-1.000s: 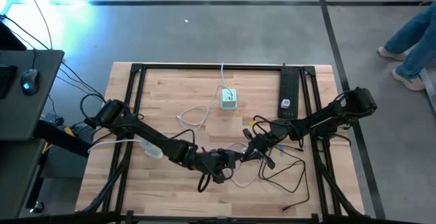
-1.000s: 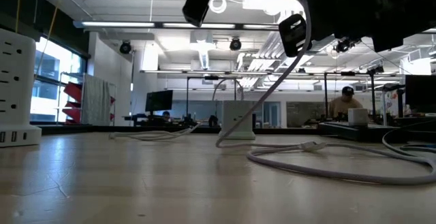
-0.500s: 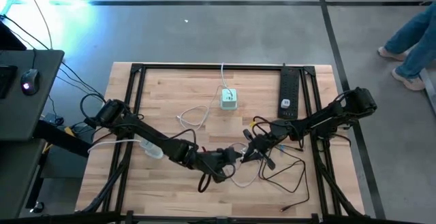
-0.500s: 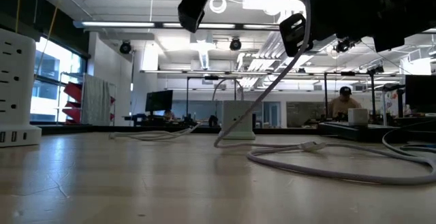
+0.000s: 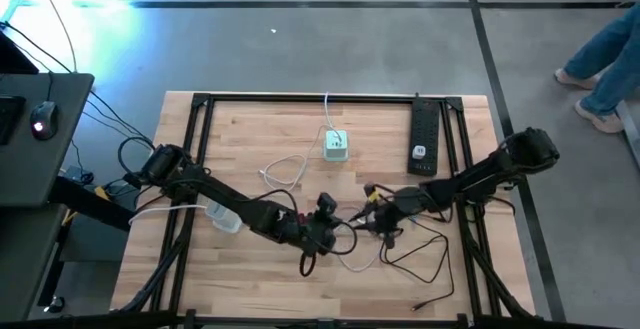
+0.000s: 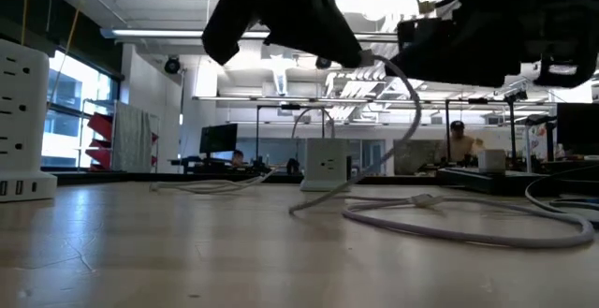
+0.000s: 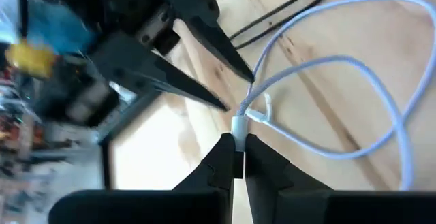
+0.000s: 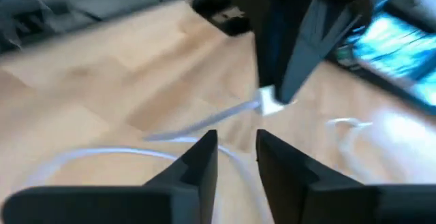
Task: Insert USB
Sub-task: Insert the light grey USB charger into the white charger adapter
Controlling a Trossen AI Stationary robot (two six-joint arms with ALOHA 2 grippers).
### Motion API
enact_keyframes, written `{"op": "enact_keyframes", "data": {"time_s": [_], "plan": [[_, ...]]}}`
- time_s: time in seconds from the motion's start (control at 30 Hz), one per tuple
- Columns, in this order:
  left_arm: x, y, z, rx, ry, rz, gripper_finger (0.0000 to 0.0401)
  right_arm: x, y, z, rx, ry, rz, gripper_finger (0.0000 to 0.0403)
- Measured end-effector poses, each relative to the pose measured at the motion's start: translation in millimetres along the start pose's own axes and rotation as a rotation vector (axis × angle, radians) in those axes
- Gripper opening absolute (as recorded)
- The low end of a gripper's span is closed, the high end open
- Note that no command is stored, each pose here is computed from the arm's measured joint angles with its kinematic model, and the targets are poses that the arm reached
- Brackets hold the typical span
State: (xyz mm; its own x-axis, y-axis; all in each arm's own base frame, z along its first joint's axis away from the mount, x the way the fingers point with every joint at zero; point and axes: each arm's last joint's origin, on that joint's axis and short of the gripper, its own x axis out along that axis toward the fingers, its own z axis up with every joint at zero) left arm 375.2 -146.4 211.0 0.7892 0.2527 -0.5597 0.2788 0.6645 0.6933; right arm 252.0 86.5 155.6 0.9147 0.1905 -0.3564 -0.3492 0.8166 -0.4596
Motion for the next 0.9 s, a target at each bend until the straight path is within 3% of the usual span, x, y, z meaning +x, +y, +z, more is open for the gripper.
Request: {"op": "enact_keyframes", "data": {"time_s": [0.13, 0.3, 0.4, 0.5, 0.57, 0.73, 0.9], "plan": [[-18, 8, -7, -0.14, -0.091, 0.01, 0.0, -2, 9, 6, -0.071, 0.03, -0.103, 0.0107], [-48, 19, -34, -0.353, -0.381, 0.097, 0.0, -2, 8, 18, -0.05, -0.074, -0.181, 0.0108], [-54, 17, -59, -0.478, -0.576, 0.146, 0.0, 1, -1, 20, 0.068, -0.141, -0.239, 0.0108], [-54, 10, -83, -0.565, -0.682, 0.188, 0.0, 8, -17, 22, 0.258, -0.202, -0.296, 0.0108], [-54, 7, -93, -0.618, -0.728, 0.209, 0.0, 14, -26, 24, 0.294, -0.216, -0.325, 0.0108], [-50, 1, -99, -0.641, -0.772, 0.208, 0.0, 30, -38, 35, 0.235, -0.234, -0.343, 0.0125], [-45, -2, -98, -0.625, -0.769, 0.182, 0.0, 44, -43, 51, 0.181, -0.294, -0.283, 0.0157]]}}
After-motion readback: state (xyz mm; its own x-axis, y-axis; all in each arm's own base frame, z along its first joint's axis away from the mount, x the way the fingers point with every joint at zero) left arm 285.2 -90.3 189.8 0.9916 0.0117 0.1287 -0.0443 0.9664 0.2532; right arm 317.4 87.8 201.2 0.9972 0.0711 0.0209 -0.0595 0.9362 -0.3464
